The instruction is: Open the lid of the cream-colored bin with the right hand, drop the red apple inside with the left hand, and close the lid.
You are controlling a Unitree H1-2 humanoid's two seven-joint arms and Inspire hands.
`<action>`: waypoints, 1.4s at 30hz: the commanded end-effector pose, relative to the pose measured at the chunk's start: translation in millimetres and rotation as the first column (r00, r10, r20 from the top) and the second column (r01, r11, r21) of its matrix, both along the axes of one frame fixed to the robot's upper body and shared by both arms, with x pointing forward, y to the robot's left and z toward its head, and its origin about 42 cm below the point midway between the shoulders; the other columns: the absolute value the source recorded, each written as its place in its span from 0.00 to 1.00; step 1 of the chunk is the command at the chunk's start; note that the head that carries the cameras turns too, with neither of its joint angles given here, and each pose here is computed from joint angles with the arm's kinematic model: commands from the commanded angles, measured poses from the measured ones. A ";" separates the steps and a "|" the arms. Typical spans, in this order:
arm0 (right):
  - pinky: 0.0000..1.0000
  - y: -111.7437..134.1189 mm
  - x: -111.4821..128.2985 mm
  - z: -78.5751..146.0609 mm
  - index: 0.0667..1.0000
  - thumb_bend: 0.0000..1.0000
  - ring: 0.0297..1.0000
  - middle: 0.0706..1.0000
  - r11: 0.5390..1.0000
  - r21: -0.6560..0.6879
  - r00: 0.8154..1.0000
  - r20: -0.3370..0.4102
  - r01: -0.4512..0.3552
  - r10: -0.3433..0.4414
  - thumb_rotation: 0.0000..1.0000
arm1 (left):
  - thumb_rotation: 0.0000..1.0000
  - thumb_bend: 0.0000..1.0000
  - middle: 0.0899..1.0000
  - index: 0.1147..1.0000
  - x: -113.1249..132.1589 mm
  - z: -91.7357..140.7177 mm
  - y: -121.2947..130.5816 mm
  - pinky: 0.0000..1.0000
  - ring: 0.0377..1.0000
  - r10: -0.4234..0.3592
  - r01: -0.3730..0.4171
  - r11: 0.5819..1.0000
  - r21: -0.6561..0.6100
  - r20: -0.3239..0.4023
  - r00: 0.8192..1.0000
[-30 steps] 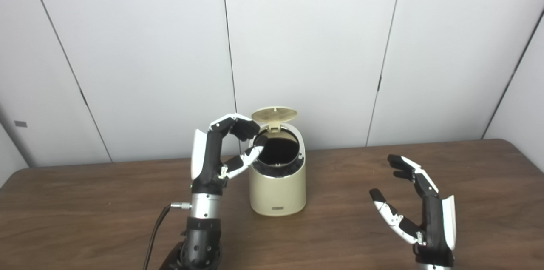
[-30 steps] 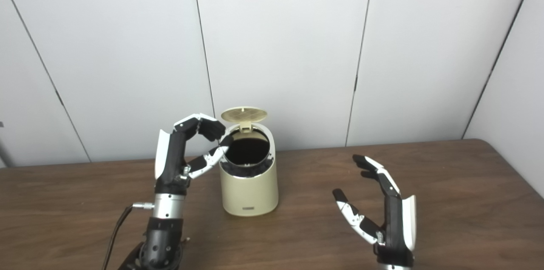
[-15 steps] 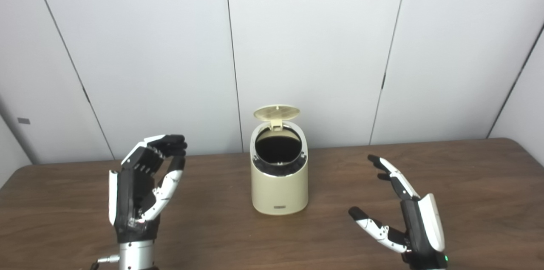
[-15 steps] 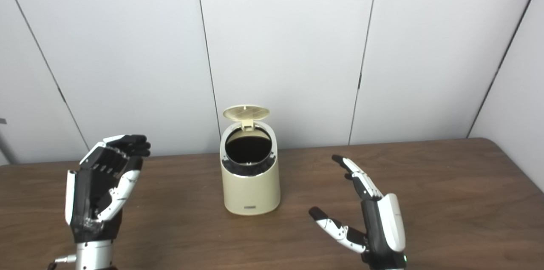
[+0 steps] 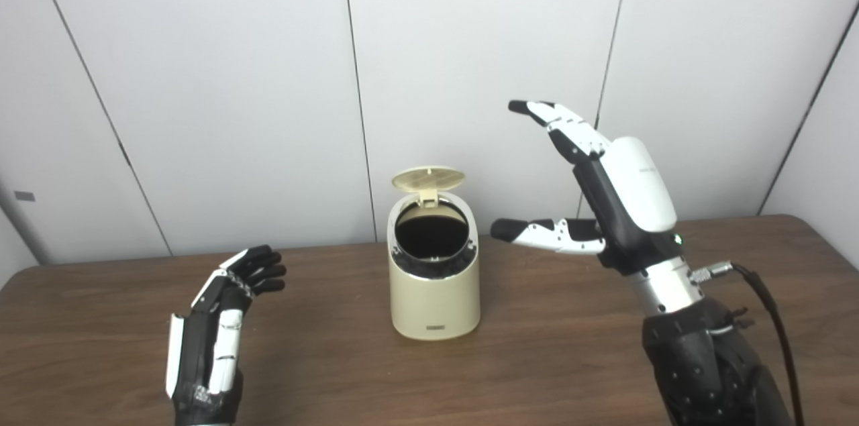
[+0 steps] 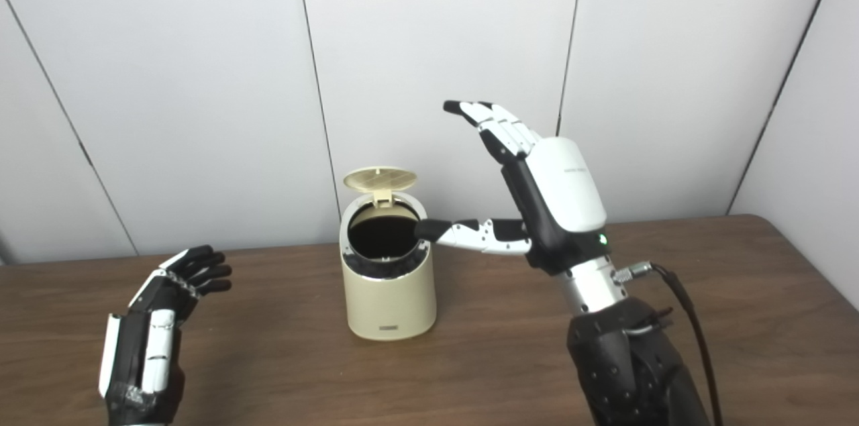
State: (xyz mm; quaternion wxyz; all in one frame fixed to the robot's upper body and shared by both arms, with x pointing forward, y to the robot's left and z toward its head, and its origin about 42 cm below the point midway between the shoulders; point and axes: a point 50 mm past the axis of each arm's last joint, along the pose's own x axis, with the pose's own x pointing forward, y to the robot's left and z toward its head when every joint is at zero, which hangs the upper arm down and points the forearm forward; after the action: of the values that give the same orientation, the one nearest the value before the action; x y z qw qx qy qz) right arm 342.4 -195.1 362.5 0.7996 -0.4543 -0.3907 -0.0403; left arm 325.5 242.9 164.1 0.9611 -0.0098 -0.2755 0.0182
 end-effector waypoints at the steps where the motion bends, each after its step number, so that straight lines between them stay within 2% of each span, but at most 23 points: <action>1: 0.72 3.7 0.2 27.0 0.84 0.76 0.88 0.86 0.999 -0.048 0.998 0.068 0.015 -0.011 0.89 | 0.79 0.49 0.71 0.71 6.4 13.9 -2.7 0.65 0.69 -0.009 0.007 1.000 0.016 0.068 0.998; 4: 0.69 9.9 10.3 39.9 0.82 0.77 0.87 0.83 0.993 -0.118 0.999 0.050 0.016 -0.010 0.85 | 0.78 0.49 0.70 0.70 7.4 12.3 -3.3 0.64 0.69 -0.007 0.005 1.000 0.025 0.063 0.998; 9: 0.74 22.2 25.2 54.8 0.82 0.83 0.87 0.83 0.970 -0.242 1.000 -0.014 0.014 -0.018 0.85 | 0.77 0.50 0.70 0.70 8.0 12.7 -5.5 0.63 0.69 -0.016 0.014 0.999 0.040 0.065 0.998; 12: 0.74 30.7 36.7 62.7 0.79 0.89 0.84 0.79 0.958 -0.287 0.999 -0.053 -0.002 -0.013 0.86 | 0.77 0.48 0.70 0.71 7.9 11.7 -6.1 0.64 0.69 -0.017 0.014 0.999 0.050 0.061 0.998; 16: 0.78 38.7 46.4 67.4 0.81 0.93 0.84 0.81 0.941 -0.337 0.990 -0.140 -0.032 -0.016 0.86 | 0.78 0.49 0.70 0.71 8.2 11.7 -7.0 0.65 0.69 -0.017 0.014 0.998 0.056 0.060 0.998; 24: 0.77 44.8 60.1 53.1 0.81 0.94 0.84 0.81 0.915 -0.393 0.970 -0.244 -0.087 -0.012 0.84 | 0.78 0.52 0.71 0.71 8.1 13.4 -9.9 0.65 0.70 -0.019 0.017 0.999 0.037 0.070 0.997; 31: 0.81 43.1 64.5 31.0 0.80 0.90 0.84 0.81 0.913 -0.394 0.952 -0.304 -0.103 -0.024 0.82 | 0.79 0.55 0.73 0.72 7.4 14.7 -9.5 0.67 0.71 -0.021 0.018 0.999 0.036 0.074 0.997; 36: 0.81 40.3 63.4 22.4 0.77 0.93 0.86 0.80 0.917 -0.381 0.945 -0.326 -0.118 -0.014 0.84 | 0.79 0.54 0.72 0.71 7.5 16.5 -9.5 0.67 0.72 -0.011 0.009 1.000 0.026 0.081 0.997; 42: 0.76 39.1 56.4 16.5 0.72 0.92 0.80 0.74 0.913 -0.387 0.945 -0.326 -0.126 -0.008 0.83 | 0.78 0.53 0.72 0.71 7.1 17.5 -9.0 0.68 0.71 -0.011 0.009 1.000 0.021 0.085 0.996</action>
State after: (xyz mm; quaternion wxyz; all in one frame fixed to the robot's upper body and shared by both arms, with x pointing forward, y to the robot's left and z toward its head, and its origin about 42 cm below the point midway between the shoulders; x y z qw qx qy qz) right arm 402.3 -152.2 365.6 0.7496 -0.5937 -0.2464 0.1579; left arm 326.5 235.9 160.2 0.9624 -0.0008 -0.2713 0.0150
